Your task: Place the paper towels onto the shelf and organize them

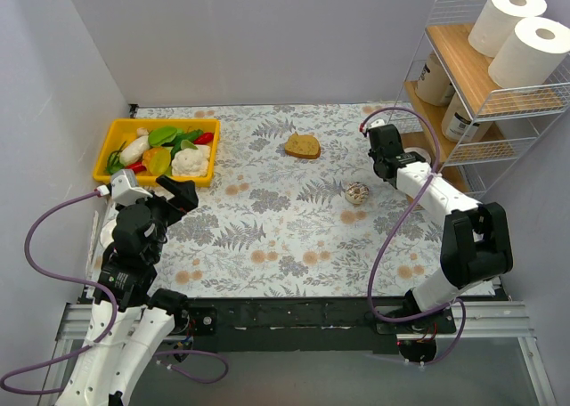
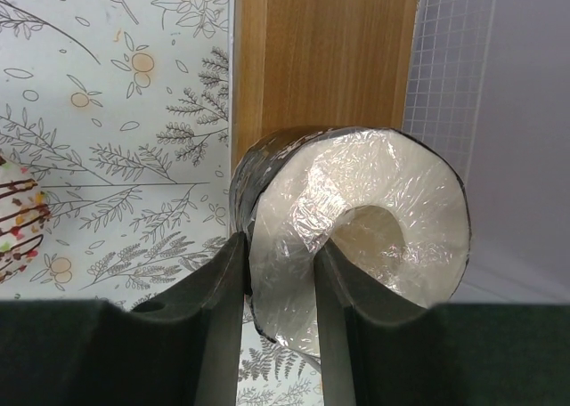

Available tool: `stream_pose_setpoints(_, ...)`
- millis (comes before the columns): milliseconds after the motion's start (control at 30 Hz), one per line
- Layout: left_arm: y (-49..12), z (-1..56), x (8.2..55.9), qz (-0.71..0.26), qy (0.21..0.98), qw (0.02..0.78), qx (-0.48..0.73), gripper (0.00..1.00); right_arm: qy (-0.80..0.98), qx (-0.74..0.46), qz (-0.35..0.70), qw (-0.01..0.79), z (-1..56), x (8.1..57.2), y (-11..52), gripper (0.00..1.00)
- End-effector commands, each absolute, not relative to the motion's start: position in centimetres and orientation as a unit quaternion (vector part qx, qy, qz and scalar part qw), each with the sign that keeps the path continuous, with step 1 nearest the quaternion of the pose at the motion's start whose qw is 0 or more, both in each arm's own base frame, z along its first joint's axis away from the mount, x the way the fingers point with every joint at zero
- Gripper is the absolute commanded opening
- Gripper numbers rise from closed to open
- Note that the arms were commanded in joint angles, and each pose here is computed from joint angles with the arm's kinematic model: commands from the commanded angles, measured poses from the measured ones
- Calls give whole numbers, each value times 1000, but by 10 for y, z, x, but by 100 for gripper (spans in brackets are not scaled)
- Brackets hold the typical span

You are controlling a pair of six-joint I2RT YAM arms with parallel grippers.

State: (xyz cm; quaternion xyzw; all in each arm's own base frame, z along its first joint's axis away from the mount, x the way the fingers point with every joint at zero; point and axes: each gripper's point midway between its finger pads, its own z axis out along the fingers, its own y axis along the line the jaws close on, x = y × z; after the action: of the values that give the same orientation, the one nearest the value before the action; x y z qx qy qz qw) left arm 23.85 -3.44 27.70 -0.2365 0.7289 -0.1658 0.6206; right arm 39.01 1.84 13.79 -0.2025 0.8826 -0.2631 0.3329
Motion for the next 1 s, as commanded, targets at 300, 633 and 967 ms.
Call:
stream_pose_setpoints(300, -32, 276, 238, -159, 728, 624, -234, 98, 855, -168, -317, 374, 157, 405, -15, 38)
stream_pose_setpoints(633, -32, 276, 239, -160, 729, 624, -234, 98, 858, -167, -316, 369, 168, 403, -13, 53)
stream_pose_setpoints(967, -33, 273, 241, -158, 732, 620, -234, 98, 861, -201, -295, 362, 164, 401, 15, 40)
